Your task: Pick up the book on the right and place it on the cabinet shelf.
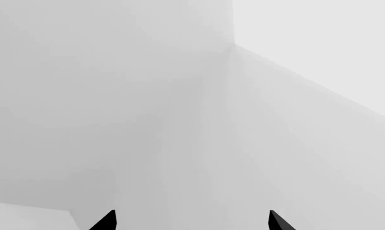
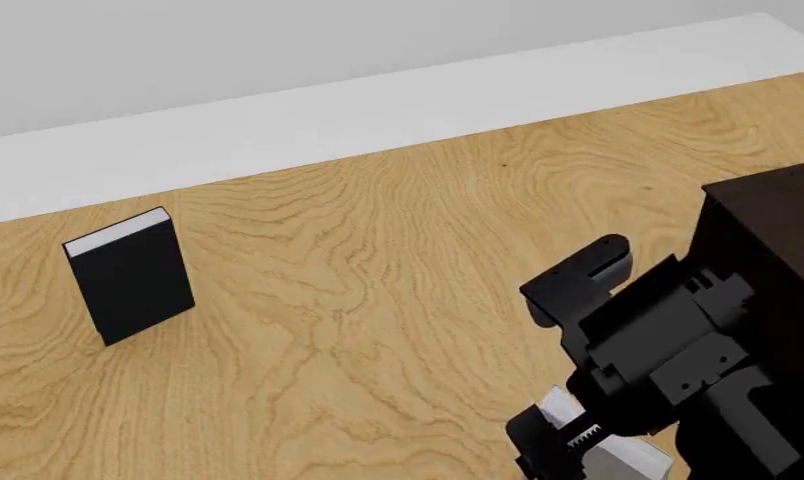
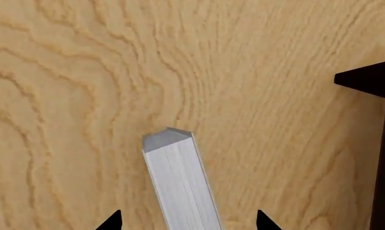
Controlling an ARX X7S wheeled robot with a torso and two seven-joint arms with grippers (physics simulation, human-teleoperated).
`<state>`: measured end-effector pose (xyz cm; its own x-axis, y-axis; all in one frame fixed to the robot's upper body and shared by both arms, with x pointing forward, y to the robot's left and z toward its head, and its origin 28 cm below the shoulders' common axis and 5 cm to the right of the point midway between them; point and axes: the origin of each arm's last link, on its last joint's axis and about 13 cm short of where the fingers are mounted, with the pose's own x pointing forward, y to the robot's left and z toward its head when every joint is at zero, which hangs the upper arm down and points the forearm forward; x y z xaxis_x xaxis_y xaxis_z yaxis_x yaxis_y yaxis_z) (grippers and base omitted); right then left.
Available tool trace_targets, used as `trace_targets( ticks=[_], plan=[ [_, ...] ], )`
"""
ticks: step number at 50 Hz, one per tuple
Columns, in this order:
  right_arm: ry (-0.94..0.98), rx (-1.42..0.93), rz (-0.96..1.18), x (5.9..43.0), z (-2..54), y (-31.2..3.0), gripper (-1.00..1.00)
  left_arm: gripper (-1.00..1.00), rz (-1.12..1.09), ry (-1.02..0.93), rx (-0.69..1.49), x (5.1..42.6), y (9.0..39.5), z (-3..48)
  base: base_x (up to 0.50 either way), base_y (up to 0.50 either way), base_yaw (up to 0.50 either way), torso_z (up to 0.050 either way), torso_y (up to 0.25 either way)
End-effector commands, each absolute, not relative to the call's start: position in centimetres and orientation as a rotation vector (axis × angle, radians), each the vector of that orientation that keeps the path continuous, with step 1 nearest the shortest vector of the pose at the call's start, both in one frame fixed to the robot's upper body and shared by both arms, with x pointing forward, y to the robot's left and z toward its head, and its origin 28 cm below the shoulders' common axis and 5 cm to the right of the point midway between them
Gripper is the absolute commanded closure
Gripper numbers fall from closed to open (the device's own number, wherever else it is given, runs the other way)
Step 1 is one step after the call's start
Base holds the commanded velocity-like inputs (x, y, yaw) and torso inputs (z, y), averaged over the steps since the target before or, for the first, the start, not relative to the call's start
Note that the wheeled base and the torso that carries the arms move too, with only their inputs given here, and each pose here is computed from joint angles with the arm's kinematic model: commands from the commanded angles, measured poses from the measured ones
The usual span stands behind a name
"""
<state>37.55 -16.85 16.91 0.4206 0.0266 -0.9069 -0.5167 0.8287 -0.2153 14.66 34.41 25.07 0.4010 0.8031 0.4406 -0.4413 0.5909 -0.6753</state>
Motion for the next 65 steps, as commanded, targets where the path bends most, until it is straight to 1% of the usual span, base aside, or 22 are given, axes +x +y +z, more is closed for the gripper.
trace_targets(
  ticks=[1, 47, 48, 61, 65],
  plan=[
    [1.11, -0.51, 0.359, 37.8, 16.2, -16.9, -1.0, -1.0, 0.825, -0.83, -0.502, 14.7, 34.4, 25.1, 0.0, 0.0, 0.0, 0.0, 0.0],
    [1.161, -0.516, 0.348, 38.1, 14.9, -17.0, -1.0, -1.0, 0.824, -0.831, -0.499, 14.7, 34.4, 25.1, 0.0, 0.0, 0.0, 0.0, 0.0],
    [1.158, -0.52, 0.345, 38.1, 15.0, -17.0, 1.0, -1.0, 0.823, -0.831, -0.499, 14.7, 34.4, 25.2, 0.0, 0.0, 0.0, 0.0, 0.0],
    [1.122, -0.53, 0.357, 37.7, 15.9, -16.7, 1.0, -1.0, 0.823, -0.831, -0.499, 14.7, 34.4, 25.3, 0.0, 0.0, 0.0, 0.0, 0.0],
    [1.071, -0.546, 0.354, 37.6, 16.5, -16.4, 1.0, -1.0, 0.821, -0.832, -0.498, 14.7, 34.4, 25.3, 0.0, 0.0, 0.0, 0.0, 0.0]
  ],
)
